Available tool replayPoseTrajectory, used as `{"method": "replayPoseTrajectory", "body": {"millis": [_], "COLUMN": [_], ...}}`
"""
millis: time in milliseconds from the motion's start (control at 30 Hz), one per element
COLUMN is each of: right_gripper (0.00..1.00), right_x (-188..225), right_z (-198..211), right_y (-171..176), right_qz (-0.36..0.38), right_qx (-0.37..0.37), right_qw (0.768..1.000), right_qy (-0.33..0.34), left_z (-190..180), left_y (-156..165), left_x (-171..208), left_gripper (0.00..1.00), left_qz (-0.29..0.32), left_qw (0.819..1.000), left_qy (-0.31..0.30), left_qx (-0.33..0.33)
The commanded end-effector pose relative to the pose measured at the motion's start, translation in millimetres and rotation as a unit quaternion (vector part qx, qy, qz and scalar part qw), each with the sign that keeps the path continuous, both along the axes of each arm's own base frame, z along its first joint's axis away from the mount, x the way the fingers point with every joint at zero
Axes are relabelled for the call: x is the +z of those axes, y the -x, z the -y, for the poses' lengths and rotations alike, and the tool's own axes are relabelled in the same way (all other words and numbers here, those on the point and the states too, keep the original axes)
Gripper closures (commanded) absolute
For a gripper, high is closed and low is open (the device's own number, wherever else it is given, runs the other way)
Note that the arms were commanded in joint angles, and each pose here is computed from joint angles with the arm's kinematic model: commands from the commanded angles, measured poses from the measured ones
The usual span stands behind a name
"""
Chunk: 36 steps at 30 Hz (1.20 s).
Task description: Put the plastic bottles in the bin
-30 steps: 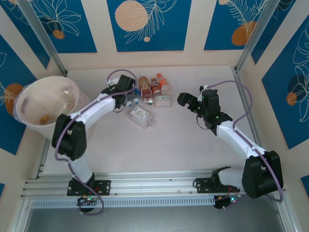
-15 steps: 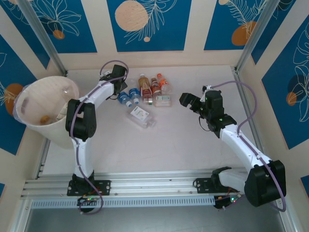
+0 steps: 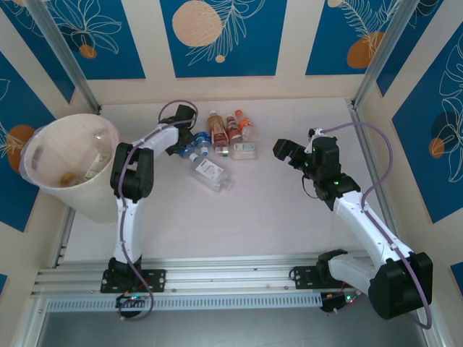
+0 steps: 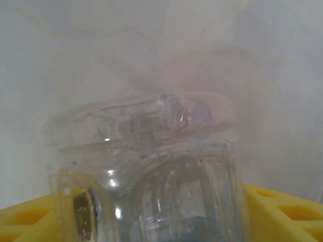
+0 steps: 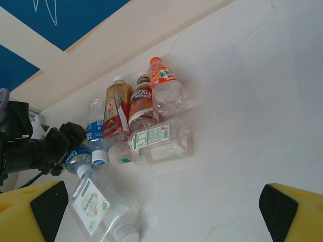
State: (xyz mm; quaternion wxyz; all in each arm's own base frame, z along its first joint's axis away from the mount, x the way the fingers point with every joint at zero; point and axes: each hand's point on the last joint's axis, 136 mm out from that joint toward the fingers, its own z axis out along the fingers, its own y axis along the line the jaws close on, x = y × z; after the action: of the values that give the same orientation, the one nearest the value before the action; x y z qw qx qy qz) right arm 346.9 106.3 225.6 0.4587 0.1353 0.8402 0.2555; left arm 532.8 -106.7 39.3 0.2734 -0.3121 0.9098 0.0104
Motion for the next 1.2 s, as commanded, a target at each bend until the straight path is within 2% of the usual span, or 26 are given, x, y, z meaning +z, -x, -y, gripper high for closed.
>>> {"method": "replayPoseTrajectory", "body": {"millis": [0, 267, 367, 467, 633, 800, 933, 1167], "right_gripper": [0.01, 0.0, 0.0, 0.0, 0.01, 0.01, 0.01, 0.01], "right_x": [7, 7, 7, 11, 22, 37, 47, 55], "right_z": [6, 7, 5, 2, -11, -29, -46, -63], "right_y": [2, 6, 7, 8, 12, 17, 23, 27], "right_qz": [0.01, 0.012, 0.017, 0.029, 0.068, 0.11, 0.139, 0.156], "right_qx": [-0.007, -0.008, -0.002, 0.008, 0.048, 0.103, 0.152, 0.187], "right_qw": [1.0, 1.0, 1.0, 1.0, 0.996, 0.988, 0.978, 0.969], "right_qy": [0.011, 0.009, 0.005, -0.002, -0.017, -0.032, -0.04, -0.042], "left_z": [0, 3, 7, 14, 24, 45, 70, 86], "left_y": [-3, -2, -3, -1, 16, 38, 62, 99], "left_x": [-3, 25, 46, 72, 122, 162, 203, 267], "left_gripper": [0.32, 0.45, 0.52, 0.55, 0.59, 0.6, 0.6, 0.6], "left_qz": [0.007, 0.041, 0.076, 0.129, 0.23, 0.25, 0.282, 0.331], "left_qw": [1.0, 0.998, 0.994, 0.985, 0.96, 0.941, 0.913, 0.868], "left_qy": [0.01, 0.006, 0.007, 0.022, 0.053, 0.088, 0.115, 0.175], "left_qx": [0.002, -0.043, -0.077, -0.109, -0.151, -0.211, -0.272, -0.326]}}
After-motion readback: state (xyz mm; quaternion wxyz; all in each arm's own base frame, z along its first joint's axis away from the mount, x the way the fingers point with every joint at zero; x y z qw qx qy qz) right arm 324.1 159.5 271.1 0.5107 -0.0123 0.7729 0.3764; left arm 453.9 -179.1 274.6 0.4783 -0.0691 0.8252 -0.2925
